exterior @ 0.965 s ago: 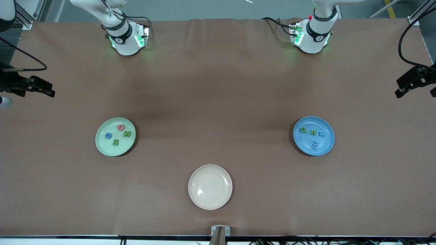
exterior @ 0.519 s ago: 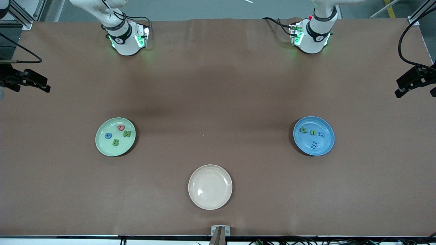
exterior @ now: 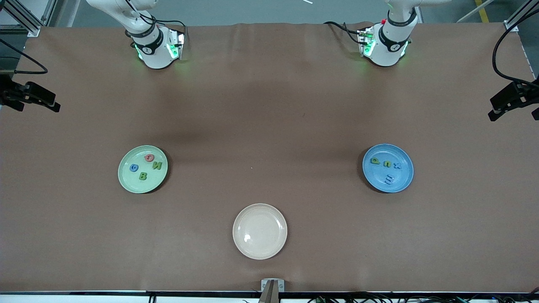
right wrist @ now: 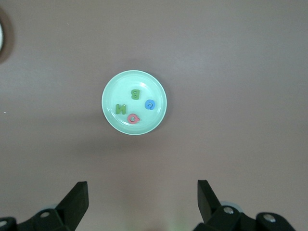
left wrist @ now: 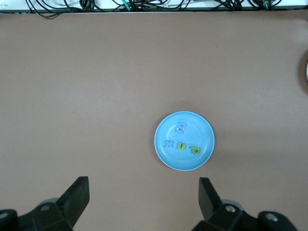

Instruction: Sort upper and lower case letters into plates

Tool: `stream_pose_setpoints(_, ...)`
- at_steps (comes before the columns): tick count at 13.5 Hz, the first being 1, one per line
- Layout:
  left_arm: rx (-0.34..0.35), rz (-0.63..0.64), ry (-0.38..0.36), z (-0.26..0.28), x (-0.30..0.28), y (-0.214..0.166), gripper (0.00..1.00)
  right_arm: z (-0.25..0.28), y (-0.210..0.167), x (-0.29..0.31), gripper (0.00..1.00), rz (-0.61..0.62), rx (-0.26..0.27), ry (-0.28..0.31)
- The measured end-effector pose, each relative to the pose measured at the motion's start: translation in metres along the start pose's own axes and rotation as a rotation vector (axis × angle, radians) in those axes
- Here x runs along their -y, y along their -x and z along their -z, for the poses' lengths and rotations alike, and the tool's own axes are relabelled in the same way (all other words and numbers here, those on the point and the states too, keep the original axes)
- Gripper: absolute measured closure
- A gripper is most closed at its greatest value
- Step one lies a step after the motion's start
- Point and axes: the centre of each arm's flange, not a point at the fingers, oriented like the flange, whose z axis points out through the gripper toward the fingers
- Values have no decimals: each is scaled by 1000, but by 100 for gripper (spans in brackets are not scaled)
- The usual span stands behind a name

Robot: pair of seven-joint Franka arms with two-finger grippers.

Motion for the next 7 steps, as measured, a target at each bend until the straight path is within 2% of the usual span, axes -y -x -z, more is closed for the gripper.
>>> stream_pose_setpoints(5, 0, 0, 0, 0, 0, 0, 0, 2, 1, -4, 0, -6, -8, -6)
stream_pose_setpoints(7, 28, 5, 42, -2, -4, 3, 0, 4, 2, -4, 0, -2, -11, 0)
